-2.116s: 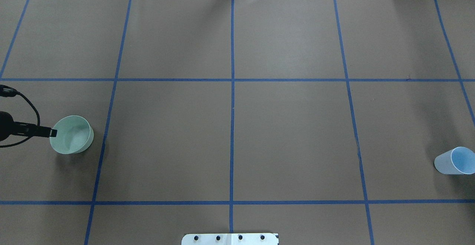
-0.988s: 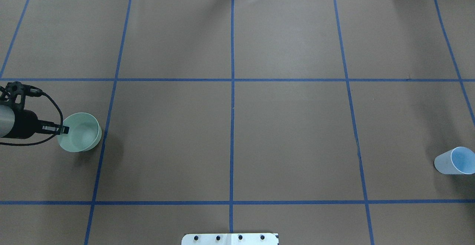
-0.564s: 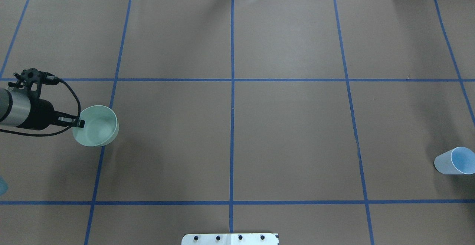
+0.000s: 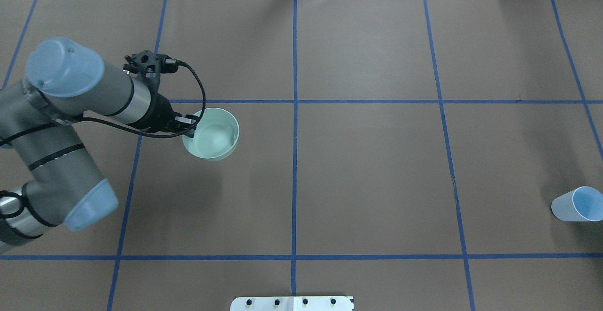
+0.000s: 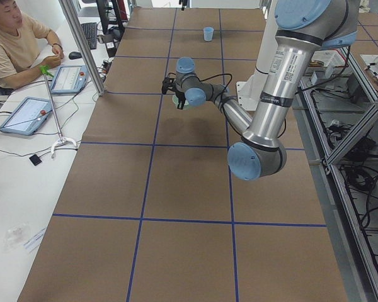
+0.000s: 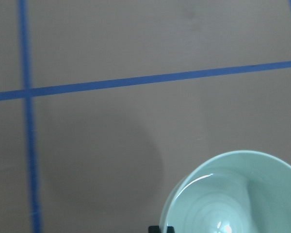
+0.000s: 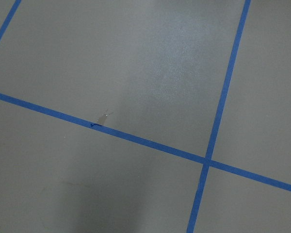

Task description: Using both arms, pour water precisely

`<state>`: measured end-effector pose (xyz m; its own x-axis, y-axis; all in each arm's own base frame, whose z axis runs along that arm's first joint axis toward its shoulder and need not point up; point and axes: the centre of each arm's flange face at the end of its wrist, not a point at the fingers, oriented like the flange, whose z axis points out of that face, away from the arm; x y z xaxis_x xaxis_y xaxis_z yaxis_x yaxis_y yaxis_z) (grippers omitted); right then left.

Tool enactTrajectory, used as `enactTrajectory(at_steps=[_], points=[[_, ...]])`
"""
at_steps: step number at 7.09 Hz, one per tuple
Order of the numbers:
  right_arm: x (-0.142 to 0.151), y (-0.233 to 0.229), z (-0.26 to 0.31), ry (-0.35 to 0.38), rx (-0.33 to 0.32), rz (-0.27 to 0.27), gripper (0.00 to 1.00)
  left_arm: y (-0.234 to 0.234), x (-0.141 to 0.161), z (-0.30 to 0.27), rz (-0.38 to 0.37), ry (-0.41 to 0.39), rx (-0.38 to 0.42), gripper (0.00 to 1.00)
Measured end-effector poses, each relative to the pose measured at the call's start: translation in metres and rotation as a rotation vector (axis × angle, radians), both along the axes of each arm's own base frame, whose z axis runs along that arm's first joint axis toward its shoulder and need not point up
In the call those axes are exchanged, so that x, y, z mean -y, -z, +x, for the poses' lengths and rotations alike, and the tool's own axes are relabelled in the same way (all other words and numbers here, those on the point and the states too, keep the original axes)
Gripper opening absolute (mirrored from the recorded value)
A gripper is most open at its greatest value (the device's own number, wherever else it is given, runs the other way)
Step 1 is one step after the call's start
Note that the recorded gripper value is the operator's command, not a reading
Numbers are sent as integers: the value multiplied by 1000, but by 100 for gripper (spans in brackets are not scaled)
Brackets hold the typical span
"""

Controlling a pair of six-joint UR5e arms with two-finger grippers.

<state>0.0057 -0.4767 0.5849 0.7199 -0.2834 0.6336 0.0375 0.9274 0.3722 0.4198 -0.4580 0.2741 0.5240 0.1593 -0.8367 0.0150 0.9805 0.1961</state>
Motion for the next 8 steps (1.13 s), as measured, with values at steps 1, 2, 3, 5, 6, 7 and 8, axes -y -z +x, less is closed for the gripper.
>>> enactTrajectory(at_steps=[1,2,3,5,6,7,8], points=[[1,0,0,0,0,0,100,24,10,44,-8,8,3,0],[1,0,0,0,1,0,100,39,17,81,-12,9,14,0],[2,1,-1,1,1,1,100,48,21,107,-14,4,23,0],[3,2,-1,1,1,2,100,53,18,141,-6,-8,35,11],[3,2,-1,1,2,3,100,50,15,155,9,-7,32,43],[3,3,-1,2,3,5,100,46,13,164,20,-9,26,99],[4,4,-2,2,4,7,100,42,13,169,26,-11,23,100]])
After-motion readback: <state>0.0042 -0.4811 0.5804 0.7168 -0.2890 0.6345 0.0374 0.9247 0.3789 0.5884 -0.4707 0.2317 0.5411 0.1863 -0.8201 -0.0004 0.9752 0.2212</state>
